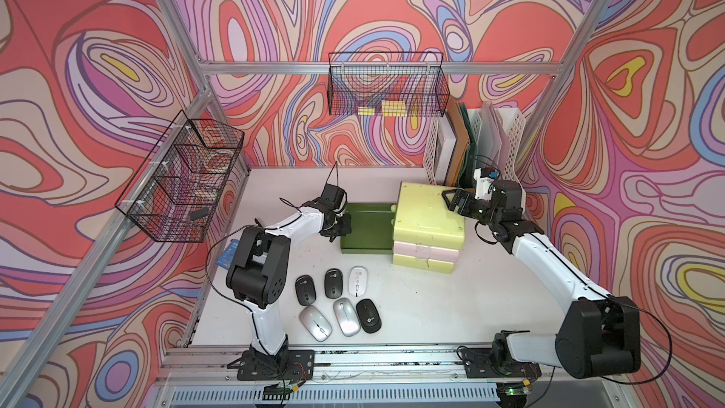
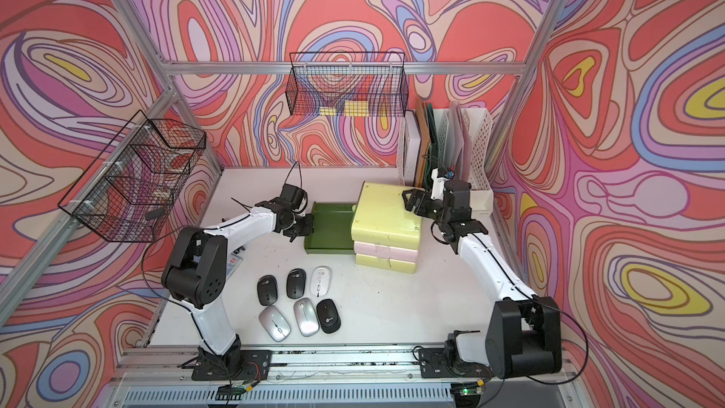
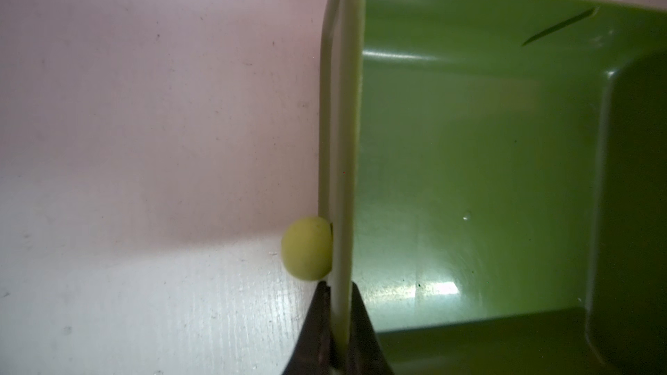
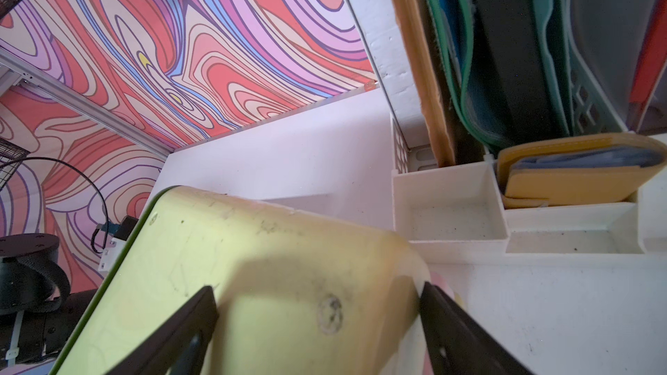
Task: Take the mice out of the drawer
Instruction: Close the drawer in the storage box.
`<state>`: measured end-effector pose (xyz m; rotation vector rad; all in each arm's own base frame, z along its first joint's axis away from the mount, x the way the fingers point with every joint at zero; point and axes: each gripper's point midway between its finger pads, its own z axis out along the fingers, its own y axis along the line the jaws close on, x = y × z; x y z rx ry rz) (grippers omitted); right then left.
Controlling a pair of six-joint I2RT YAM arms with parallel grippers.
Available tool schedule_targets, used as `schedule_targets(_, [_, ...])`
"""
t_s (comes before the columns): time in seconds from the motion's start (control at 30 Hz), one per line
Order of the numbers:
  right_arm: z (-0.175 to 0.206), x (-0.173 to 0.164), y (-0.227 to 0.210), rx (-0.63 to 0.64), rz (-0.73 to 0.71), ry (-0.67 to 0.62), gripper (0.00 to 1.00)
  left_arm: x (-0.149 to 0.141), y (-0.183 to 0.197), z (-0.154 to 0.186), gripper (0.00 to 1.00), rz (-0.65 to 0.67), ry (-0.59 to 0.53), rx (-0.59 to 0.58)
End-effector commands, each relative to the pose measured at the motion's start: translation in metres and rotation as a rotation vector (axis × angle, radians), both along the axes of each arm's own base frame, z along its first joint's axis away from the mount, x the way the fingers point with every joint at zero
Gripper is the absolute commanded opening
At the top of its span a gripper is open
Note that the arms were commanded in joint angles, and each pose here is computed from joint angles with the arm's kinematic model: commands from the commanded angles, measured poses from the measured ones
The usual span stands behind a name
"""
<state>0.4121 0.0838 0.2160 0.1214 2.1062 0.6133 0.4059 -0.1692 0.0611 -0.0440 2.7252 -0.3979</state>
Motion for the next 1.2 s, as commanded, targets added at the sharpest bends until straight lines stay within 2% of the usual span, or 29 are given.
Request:
schedule_targets(0.0, [-0.127,-0.068,0.002,-0.083,0.041,0.484,0.91,-0.003,-0.015,0.016,0.09,-0.079,-0.021,-0.066])
schedule_targets(0.23, [-0.128,-0.067,0.002,-0.083,0.040,0.484,0.91,-0.027,-0.007,0.013,0.09,-0.198,0.039,0.040])
schedule_targets(0.47, [-0.126,-0.066,0.003,-0.080,0.046,0.479,0.91,-0.031,-0.034,0.020,0.11,-0.293,0.019,0.040])
schedule_targets(0.77, [-0.129,-0.068,0.003,-0.079,0.045,0.484,0.91,-0.024,-0.095,0.031,0.11,-0.360,-0.022,-0.069])
schedule_targets(1.17, [-0.143,-0.070,0.010,-0.032,0.064,0.515,0.91,-0.029,-0.168,0.045,0.11,-0.352,-0.099,-0.212])
